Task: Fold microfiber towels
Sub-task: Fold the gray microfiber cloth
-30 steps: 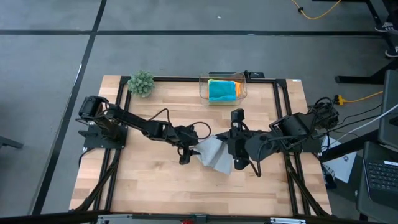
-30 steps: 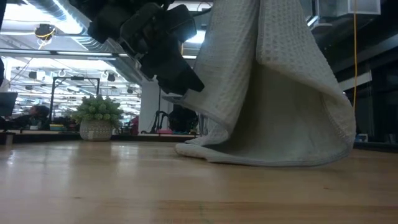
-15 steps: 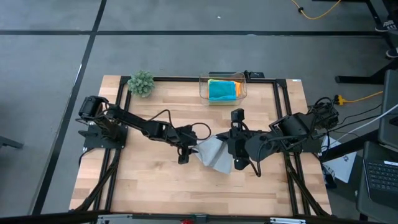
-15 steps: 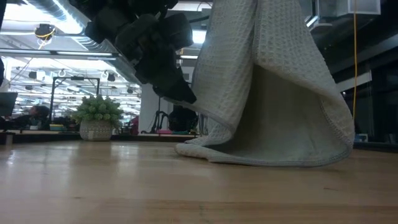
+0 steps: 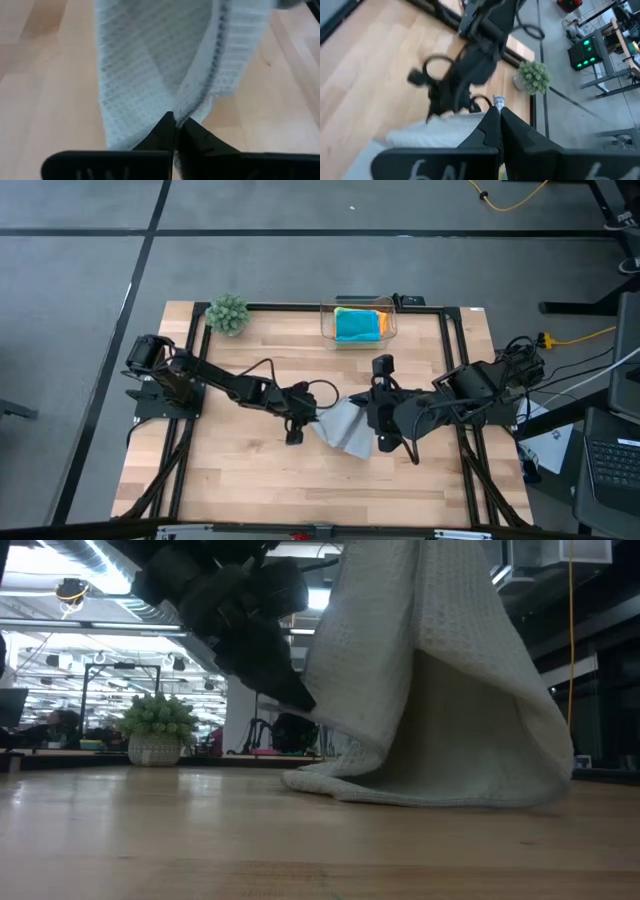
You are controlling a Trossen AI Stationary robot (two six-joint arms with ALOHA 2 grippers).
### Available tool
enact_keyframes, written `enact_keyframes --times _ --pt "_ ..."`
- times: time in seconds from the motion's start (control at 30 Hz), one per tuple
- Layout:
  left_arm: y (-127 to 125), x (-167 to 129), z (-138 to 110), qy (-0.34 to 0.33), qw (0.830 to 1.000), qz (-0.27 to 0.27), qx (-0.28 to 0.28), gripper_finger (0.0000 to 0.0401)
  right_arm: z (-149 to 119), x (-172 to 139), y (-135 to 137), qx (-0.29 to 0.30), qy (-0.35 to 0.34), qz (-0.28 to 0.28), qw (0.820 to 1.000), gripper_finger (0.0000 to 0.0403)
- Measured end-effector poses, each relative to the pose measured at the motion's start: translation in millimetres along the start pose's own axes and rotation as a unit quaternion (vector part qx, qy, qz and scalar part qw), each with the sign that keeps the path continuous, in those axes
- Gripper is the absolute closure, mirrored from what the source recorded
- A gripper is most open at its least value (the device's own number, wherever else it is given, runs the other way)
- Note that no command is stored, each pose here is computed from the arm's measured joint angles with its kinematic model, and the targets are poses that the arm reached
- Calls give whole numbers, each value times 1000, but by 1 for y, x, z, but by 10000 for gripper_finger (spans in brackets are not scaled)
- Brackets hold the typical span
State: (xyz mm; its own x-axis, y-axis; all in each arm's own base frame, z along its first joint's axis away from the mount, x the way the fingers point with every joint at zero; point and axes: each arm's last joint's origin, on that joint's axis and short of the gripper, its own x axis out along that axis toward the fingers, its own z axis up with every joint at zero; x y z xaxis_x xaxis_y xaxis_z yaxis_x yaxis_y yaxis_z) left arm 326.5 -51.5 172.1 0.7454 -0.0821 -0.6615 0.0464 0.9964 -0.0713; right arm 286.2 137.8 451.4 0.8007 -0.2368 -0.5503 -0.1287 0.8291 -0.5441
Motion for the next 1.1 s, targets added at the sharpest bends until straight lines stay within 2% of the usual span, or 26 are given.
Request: enact_keyframes --times 0.1,0.27,0.33,0.4,0.5,0.63,0.73,0.83,0.97,1.1 --pt "-8 0 -1 0 1000 -2 11 400 -6 0 1 -14 27 5 1000 400" --pt "-23 -2 -2 0 1000 17 26 401 -10 -1 2 36 43 5 998 400" --pt "-29 -8 6 9 999 23 34 401 -11 -1 1 32 49 3 998 400" --pt "-35 -18 24 13 999 37 35 401 -14 -3 1 26 59 3 998 400" --pt "-40 -46 55 46 994 88 42 401 -21 -6 1 18 88 0 996 401" --pt "-44 -95 100 91 981 158 65 401 -36 -16 -2 31 139 -34 989 401" --pt "-40 -136 133 75 978 187 61 401 -40 -26 -4 42 140 -56 988 401" --pt "-32 -176 160 55 974 212 49 401 -41 -37 -8 34 121 -48 991 401" --pt "-19 -227 180 29 968 249 33 401 -47 -50 -20 43 110 -84 990 401" --pt "-11 -264 183 22 958 284 7 401 -53 -63 -33 58 94 -115 987 398"
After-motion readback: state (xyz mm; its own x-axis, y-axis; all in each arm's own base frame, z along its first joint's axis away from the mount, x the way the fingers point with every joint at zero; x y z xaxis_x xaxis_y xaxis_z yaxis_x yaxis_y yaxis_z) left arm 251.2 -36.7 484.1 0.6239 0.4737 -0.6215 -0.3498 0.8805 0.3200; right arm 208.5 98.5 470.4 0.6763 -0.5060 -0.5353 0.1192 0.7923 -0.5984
